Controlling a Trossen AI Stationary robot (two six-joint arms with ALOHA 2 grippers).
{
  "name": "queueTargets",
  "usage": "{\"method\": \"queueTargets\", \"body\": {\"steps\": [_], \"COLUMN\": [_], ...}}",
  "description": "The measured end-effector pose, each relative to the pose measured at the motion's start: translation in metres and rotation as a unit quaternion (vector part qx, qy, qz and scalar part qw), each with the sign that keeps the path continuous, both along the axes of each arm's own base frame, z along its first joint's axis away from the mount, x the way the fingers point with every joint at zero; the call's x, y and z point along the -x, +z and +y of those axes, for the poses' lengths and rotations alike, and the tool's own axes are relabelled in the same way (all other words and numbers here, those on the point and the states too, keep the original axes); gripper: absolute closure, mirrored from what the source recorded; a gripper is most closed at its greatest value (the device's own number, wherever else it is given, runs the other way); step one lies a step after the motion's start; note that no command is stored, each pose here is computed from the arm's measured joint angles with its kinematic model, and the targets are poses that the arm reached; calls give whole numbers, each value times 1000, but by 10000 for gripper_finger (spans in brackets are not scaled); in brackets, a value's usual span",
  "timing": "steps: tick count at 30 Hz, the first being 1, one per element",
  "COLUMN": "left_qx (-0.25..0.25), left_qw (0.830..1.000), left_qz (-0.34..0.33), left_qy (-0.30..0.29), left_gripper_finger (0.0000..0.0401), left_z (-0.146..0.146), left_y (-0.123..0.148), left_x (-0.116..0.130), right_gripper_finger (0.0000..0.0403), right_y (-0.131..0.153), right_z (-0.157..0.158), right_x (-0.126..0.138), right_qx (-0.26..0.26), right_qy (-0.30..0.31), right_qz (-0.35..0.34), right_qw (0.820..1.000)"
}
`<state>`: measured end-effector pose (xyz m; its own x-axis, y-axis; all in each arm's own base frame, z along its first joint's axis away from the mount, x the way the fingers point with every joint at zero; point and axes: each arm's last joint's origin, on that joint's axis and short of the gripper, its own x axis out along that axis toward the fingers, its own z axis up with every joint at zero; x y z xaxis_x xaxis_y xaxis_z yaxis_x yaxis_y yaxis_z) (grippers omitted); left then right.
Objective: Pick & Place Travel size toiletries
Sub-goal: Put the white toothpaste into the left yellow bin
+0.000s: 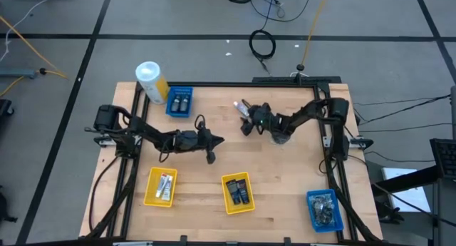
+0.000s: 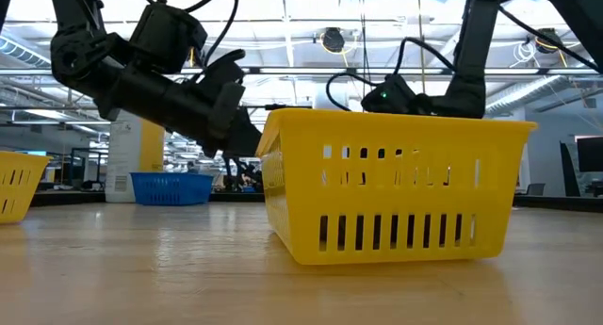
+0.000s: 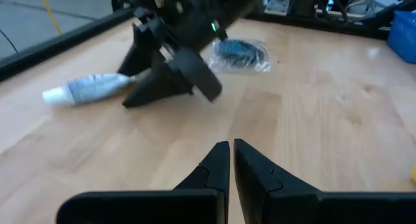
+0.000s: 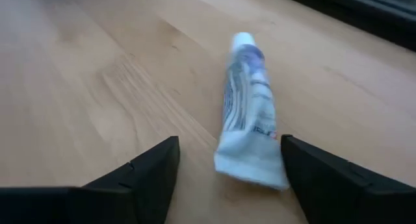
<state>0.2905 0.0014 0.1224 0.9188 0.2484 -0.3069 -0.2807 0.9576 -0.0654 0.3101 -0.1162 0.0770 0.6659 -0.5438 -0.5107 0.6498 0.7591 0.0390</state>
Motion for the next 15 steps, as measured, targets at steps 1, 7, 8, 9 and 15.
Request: {"method": "queueTargets", "body": {"steps": [1,7,8,9,15], "left_qx": [6,35,36,34,28], "left_qw": [1000,999,999,999,999], "left_qz": [2,23,26,27,37], "left_qy": [0,-4,-2,0,6], "left_gripper_finger": [377,377,377,377,377], "left_z": [-1,-10,-12,-14,-18], "left_y": [-1,-6,-6,-7,-9], "left_x": [0,2,3,3,4], "right_gripper_finger": [145,191,201,210,273], "right_y": [0,-1,-1,-1,-2], "right_z": [-4,-19,-21,-22,-22], "right_x": [1,8,9,9,9], "right_qx": [-12,-25,-25,-25,-7], "right_qy": [4,8,7,6,18], "right_qz": [-4,-2,-1,0,16], "right_qw": [1000,1000,1000,1000,1000]}}
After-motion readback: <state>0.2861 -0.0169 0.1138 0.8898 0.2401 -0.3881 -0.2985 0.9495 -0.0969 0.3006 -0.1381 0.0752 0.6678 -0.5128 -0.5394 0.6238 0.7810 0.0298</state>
